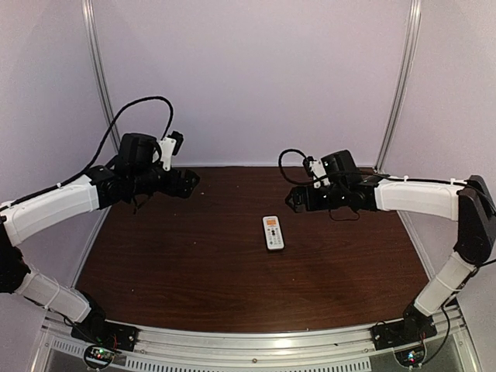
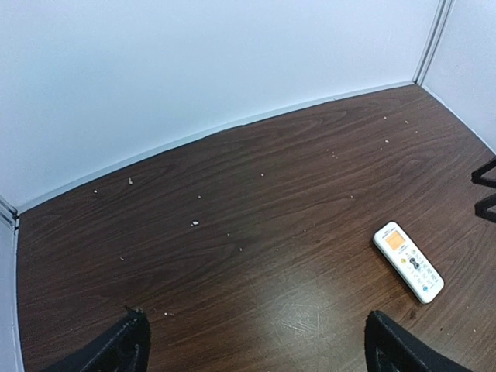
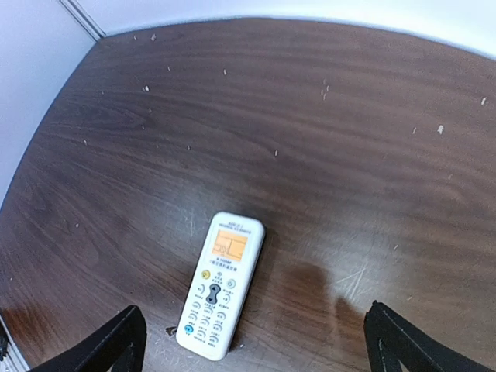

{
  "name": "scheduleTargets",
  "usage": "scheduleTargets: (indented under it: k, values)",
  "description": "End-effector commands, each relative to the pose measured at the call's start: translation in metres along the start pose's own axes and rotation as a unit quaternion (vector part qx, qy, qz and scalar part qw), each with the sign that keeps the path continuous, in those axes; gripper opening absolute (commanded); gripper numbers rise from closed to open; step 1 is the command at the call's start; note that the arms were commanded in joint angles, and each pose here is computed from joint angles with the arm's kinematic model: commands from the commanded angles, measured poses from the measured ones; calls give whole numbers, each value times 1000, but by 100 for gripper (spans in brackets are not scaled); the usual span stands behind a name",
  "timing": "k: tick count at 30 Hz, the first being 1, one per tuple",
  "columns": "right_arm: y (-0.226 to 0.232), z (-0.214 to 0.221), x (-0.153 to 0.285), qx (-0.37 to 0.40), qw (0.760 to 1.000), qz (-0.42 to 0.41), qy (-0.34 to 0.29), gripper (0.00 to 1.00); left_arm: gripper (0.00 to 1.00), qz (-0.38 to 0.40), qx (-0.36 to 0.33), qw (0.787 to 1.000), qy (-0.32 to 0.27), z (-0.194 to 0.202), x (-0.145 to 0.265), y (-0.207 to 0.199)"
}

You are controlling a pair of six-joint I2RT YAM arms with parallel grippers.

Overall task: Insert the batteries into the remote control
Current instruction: Reset both arms

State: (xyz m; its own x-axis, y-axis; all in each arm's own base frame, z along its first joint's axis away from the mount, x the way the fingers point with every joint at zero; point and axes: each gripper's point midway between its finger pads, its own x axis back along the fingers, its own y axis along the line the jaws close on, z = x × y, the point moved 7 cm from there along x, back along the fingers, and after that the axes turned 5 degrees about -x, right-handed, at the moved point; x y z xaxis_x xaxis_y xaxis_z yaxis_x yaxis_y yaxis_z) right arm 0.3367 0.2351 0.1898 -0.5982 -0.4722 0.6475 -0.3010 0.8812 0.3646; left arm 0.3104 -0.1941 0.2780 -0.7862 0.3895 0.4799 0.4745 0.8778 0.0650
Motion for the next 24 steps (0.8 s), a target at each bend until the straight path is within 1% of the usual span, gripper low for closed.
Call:
scheduleTargets:
  k: [1, 2, 5, 6, 10, 11, 20, 24]
  values:
    - [-1, -31, 41, 87, 994, -10, -65, 100, 98, -23, -19, 999, -15, -18, 10, 7]
    - [2, -36, 52, 102, 991, -14, -86, 99, 97, -25, -22, 999, -13, -19, 10, 7]
    - [5, -54, 83, 133, 981, 7, -138, 100, 98, -30, -28, 999, -10, -19, 11, 9]
    - [5, -58, 92, 148, 977, 16, -151, 100, 98, -32, -30, 999, -9, -19, 11, 9]
    - [5, -73, 125, 154, 967, 49, -195, 100, 98, -31, -28, 999, -8, -18, 12, 13]
    - [4, -75, 131, 166, 964, 53, -203, 100, 98, -30, -26, 999, -10, -18, 12, 15]
    - [-8, -81, 180, 146, 938, 117, -293, 99, 98, -25, -13, 999, -28, -22, 16, 16]
    - [-8, -83, 186, 142, 936, 122, -298, 99, 98, -25, -8, 999, -29, -21, 18, 16]
